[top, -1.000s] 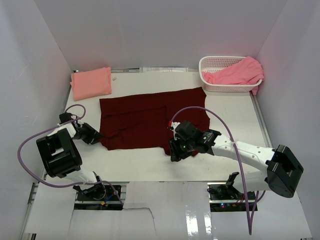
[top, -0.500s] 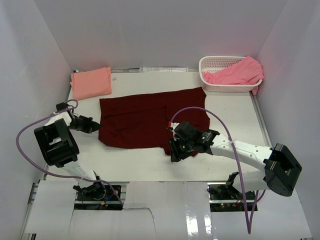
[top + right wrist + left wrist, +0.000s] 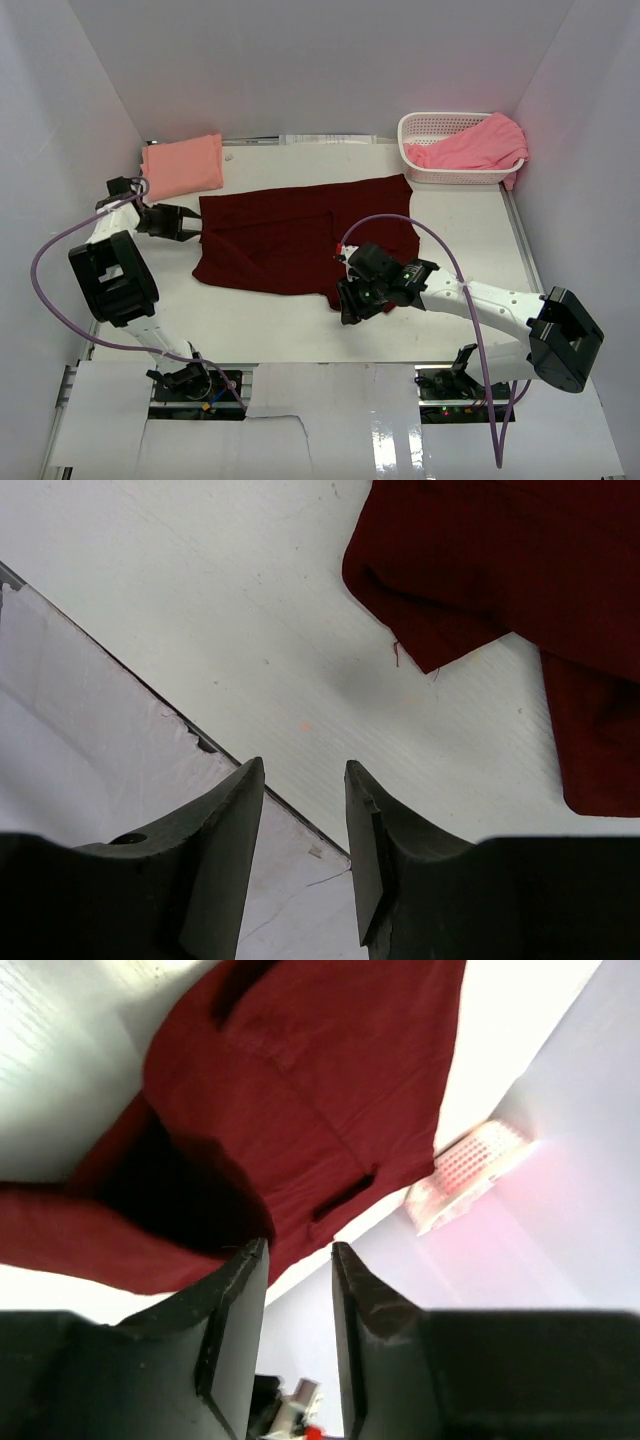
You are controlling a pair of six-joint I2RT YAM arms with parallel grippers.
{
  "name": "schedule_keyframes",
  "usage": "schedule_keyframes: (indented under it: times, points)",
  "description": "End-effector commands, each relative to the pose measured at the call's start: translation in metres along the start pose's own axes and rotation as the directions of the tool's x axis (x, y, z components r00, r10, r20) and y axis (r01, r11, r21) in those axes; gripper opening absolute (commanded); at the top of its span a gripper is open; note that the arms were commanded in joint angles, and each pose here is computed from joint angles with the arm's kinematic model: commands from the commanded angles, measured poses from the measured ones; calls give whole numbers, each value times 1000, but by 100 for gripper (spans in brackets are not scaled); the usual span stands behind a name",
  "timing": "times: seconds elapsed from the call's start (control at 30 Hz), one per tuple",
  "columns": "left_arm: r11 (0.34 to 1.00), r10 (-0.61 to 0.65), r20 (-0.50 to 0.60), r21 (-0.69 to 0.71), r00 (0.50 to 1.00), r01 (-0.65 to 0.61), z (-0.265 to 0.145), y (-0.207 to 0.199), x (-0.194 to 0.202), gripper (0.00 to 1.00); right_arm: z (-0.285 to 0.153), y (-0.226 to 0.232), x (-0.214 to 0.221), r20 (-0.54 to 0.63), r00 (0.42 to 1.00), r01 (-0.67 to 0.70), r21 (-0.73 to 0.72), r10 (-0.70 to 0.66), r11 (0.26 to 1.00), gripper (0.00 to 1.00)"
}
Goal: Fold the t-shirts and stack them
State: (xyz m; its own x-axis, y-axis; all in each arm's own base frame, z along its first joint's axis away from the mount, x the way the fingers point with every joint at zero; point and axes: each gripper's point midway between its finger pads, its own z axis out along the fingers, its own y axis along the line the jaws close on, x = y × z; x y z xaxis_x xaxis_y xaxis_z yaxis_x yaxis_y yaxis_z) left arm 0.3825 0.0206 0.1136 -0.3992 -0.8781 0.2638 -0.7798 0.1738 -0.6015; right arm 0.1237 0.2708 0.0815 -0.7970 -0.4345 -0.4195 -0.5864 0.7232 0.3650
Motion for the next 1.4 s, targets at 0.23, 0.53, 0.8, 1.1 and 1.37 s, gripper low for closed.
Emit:
schedule_keyframes:
  times: [0.23,0.53,0.8,1.1,1.37]
  points:
    - [989,63,-9,-131,998,-64,-3,55,23,74,1,4,-1,5,1000,2,-19,-1,1000,44]
    - [952,246,220,-240,944,-192,-38,70,6,70,3,5,-1,2,1000,4,-22,-4,1000,44]
    - [953,207,277,-275,938,-130,-38,74,-6,59,4,6,-2,4,1000,3,-25,-3,1000,44]
    - [952,172,239,-289,956,-99,-17,77,-18,52,2,4,0,6,1000,-2,-16,2,1000,44]
    - [948,166,214,-303,963,-96,-3,82,-20,41,2,3,0,8,1000,-3,-13,3,1000,44]
